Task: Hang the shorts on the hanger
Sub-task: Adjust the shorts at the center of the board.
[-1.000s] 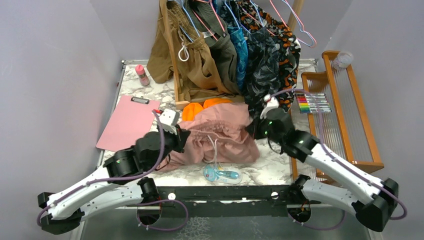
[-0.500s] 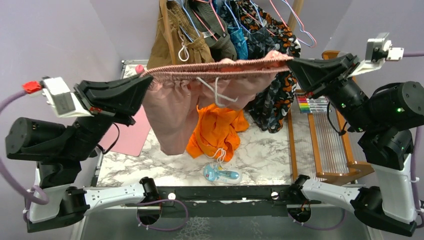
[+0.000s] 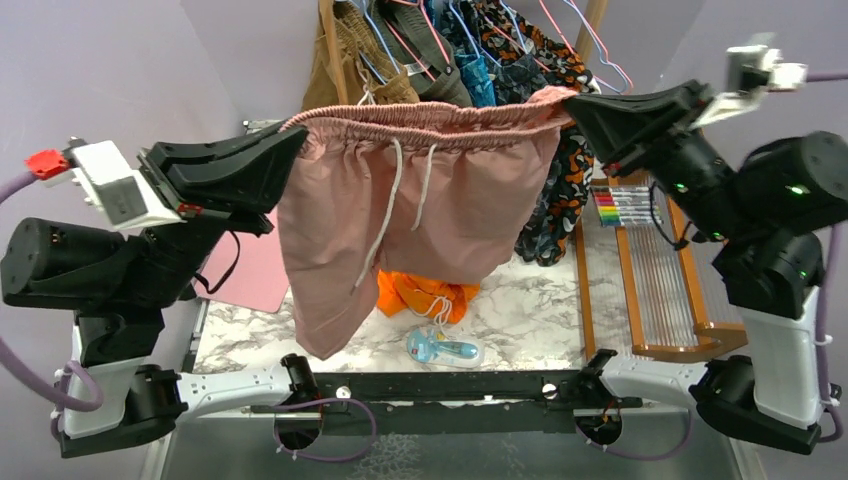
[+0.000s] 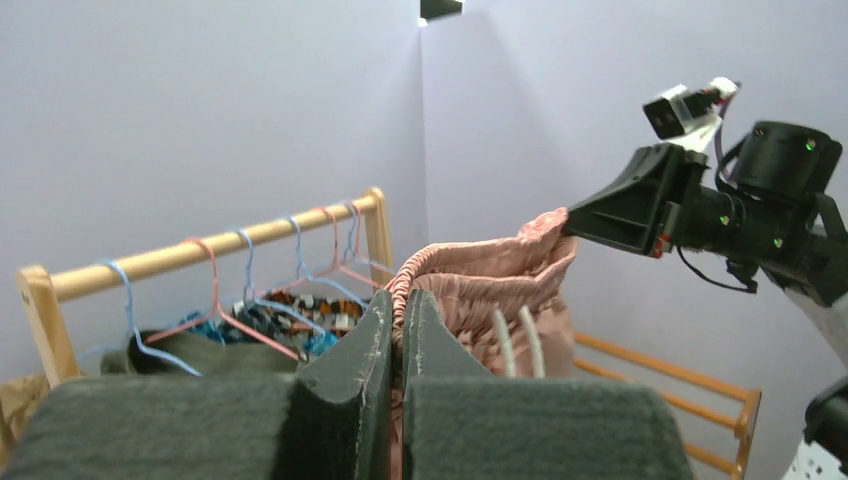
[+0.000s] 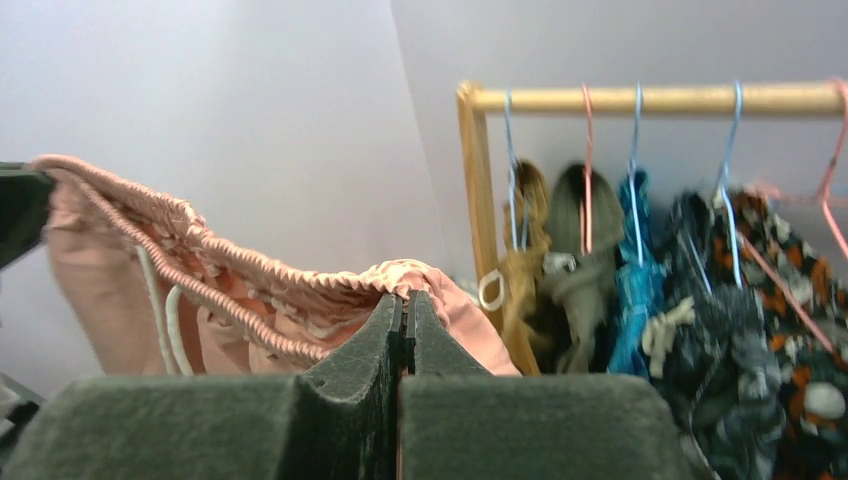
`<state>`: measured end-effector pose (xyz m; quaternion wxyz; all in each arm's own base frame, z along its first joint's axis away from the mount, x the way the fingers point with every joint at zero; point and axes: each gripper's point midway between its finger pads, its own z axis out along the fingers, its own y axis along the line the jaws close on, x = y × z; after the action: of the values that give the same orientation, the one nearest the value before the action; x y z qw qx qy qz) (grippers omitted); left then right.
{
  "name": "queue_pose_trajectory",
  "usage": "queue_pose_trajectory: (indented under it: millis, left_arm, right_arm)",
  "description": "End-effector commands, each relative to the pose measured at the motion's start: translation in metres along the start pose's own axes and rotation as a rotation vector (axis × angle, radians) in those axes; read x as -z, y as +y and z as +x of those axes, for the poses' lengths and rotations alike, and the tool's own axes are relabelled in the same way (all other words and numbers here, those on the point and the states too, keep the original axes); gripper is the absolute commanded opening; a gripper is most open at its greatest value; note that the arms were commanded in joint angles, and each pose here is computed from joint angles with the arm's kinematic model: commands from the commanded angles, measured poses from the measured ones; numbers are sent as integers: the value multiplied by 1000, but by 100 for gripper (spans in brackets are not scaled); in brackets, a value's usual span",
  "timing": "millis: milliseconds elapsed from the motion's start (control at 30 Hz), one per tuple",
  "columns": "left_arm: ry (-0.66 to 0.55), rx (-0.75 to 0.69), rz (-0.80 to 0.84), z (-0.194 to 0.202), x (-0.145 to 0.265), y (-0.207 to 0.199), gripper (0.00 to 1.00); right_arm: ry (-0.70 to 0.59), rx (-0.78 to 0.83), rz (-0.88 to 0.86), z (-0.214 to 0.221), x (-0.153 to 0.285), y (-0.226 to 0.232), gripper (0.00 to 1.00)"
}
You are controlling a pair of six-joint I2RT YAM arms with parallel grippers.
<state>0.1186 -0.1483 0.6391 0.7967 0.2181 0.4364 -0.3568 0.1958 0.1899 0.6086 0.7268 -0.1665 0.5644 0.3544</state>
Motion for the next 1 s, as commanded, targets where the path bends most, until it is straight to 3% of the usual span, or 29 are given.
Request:
queue_pose_trajectory:
  millis: [0,300,533,667,767,967]
  left_arm:
    - [-89,-44,29,-23,-10,-4,0]
    - [109,16,-20,86,23,-4,0]
    - [423,-121,-232,218,25,21,0]
    - [536,-177,-346,265,32,35,0]
    - [538,-205,-390,266,26,42,0]
    - [395,-300,-454,179,-21,64,0]
  right_arm:
    - [-129,-6,-87,-45,17,19,1]
    - [71,-1,47,50,20,-15,1]
    - [294,-44,274,189,-2,-66,1]
    - [349,-51,362,235,-4,-84,1]
    - [338,-28,395,236,-12,-91,1]
    - [162,28,366,145,-43,-82,1]
